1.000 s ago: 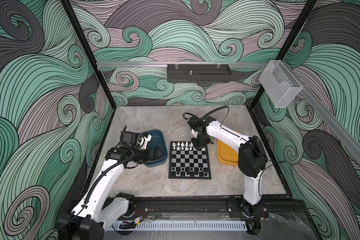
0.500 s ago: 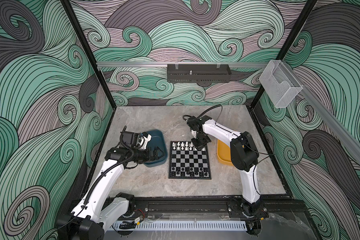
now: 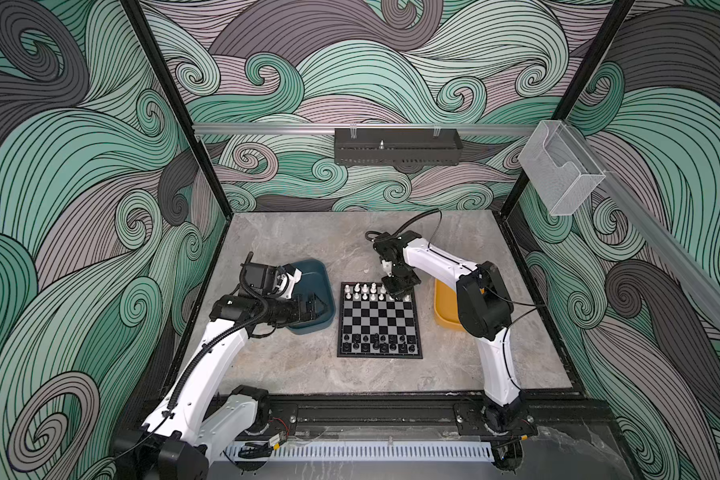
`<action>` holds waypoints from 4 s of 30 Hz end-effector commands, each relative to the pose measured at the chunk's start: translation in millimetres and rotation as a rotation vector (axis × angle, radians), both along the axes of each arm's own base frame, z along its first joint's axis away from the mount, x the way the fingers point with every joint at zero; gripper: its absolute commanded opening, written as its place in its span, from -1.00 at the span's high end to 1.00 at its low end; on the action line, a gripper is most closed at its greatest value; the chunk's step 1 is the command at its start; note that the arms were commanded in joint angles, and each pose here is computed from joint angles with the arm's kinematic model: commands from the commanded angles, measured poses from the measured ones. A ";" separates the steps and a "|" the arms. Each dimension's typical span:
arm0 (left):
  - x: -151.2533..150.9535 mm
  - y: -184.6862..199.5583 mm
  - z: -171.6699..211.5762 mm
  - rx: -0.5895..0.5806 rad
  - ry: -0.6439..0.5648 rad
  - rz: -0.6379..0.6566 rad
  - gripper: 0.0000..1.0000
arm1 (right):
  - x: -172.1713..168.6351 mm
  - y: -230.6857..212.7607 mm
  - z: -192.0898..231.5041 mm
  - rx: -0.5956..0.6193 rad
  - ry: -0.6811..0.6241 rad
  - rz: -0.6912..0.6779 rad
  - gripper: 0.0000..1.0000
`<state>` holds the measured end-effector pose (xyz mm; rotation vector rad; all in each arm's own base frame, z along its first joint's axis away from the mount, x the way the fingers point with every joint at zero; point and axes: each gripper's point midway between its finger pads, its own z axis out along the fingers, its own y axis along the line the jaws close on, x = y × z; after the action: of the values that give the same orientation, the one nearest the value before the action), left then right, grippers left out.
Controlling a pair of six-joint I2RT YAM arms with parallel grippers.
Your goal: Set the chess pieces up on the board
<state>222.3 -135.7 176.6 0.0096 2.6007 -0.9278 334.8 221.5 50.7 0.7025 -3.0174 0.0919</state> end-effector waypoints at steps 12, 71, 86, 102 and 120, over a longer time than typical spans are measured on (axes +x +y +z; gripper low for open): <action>1.5 2.3 12.8 0.023 -0.037 0.000 -0.97 | 1.2 -1.0 -7.3 0.002 0.036 -0.015 0.56; 204.1 114.3 -169.4 0.734 0.372 0.406 0.33 | -100.2 2.8 224.4 0.922 -0.441 -0.048 -0.83; 191.3 110.1 -152.6 0.678 0.417 0.454 0.56 | -96.7 0.7 217.0 0.916 -0.442 -0.087 -0.83; 169.6 81.6 -90.5 0.399 0.472 0.585 0.72 | -80.4 20.7 205.0 0.997 -0.421 -0.105 -0.83; 107.3 12.8 -4.6 -0.287 0.640 0.785 0.74 | -20.6 181.4 148.8 1.127 -0.363 0.022 -0.48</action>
<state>328.4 -111.9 160.5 -1.3144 2.6403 -0.9085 304.5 372.1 172.8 0.7262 -3.1951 -1.5591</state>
